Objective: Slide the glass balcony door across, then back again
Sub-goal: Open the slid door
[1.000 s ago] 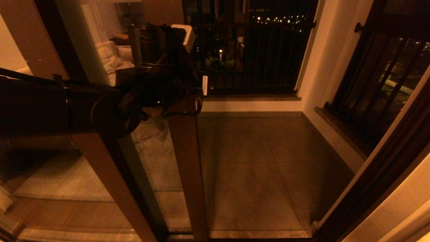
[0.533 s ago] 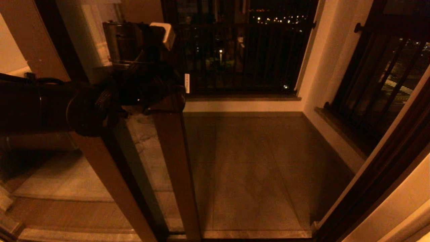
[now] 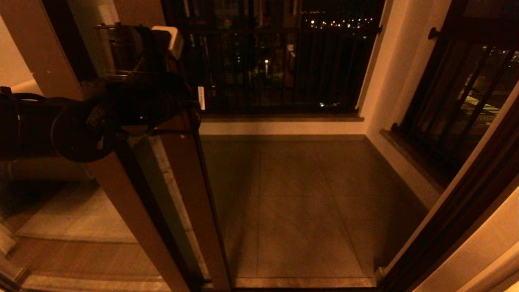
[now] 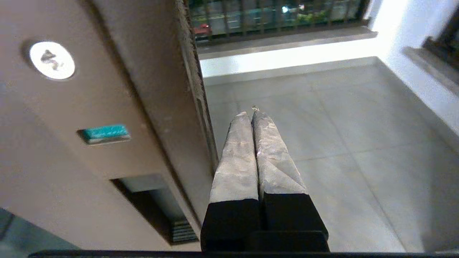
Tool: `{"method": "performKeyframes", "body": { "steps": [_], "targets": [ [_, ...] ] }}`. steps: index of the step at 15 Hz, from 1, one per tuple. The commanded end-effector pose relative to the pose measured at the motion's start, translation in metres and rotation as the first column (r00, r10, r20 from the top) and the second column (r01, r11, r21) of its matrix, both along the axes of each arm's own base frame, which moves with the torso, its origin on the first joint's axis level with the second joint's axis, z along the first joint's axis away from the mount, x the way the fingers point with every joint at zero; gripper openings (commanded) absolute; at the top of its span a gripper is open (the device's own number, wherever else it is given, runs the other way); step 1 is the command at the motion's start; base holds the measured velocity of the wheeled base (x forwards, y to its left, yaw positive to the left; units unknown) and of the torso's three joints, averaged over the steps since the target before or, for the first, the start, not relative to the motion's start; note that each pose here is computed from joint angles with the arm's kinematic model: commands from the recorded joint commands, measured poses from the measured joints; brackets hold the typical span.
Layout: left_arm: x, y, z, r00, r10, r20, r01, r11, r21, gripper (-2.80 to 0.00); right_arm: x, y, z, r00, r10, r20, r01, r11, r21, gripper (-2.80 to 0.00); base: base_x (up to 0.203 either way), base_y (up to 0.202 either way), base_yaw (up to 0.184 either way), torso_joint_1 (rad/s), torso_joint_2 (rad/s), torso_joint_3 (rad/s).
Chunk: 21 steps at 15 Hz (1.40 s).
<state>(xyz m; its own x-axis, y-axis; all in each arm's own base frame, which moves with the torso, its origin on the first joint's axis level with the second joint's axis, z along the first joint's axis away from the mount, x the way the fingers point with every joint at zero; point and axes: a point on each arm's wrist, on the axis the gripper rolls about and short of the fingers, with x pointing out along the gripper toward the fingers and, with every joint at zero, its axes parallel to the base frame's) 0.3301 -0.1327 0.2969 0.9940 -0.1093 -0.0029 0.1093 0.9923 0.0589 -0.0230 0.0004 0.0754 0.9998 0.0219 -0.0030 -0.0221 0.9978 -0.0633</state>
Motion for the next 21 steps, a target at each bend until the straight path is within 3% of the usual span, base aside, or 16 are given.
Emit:
{"method": "performKeyframes", "body": {
  "steps": [1, 13, 21],
  "targets": [
    [-0.002, 0.006, -0.002, 1.0, 0.004, -0.009, -0.004, 1.0, 0.004, -2.8, 0.0, 0.0, 0.0, 1.0, 0.001, -0.002, -0.001, 1.0, -0.001, -2.8, 0.0, 0.0, 0.0, 0.0, 0.0, 0.0],
    [0.0, 0.03, -0.002, 0.998, 0.063, -0.013, -0.063, 0.998, 0.005, -2.8, 0.0, 0.0, 0.0, 1.0, 0.001, 0.0, -0.001, 1.0, -0.001, -2.8, 0.0, 0.0, 0.0, 0.0, 0.0, 0.0],
    [-0.006, 0.04, -0.007, 0.998, 0.057, -0.033, -0.057, 0.998, 0.012, -2.8, 0.0, 0.0, 0.0, 1.0, 0.001, 0.0, -0.001, 1.0, -0.001, -2.8, 0.0, 0.0, 0.0, 0.0, 0.0, 0.0]
  ]
}}
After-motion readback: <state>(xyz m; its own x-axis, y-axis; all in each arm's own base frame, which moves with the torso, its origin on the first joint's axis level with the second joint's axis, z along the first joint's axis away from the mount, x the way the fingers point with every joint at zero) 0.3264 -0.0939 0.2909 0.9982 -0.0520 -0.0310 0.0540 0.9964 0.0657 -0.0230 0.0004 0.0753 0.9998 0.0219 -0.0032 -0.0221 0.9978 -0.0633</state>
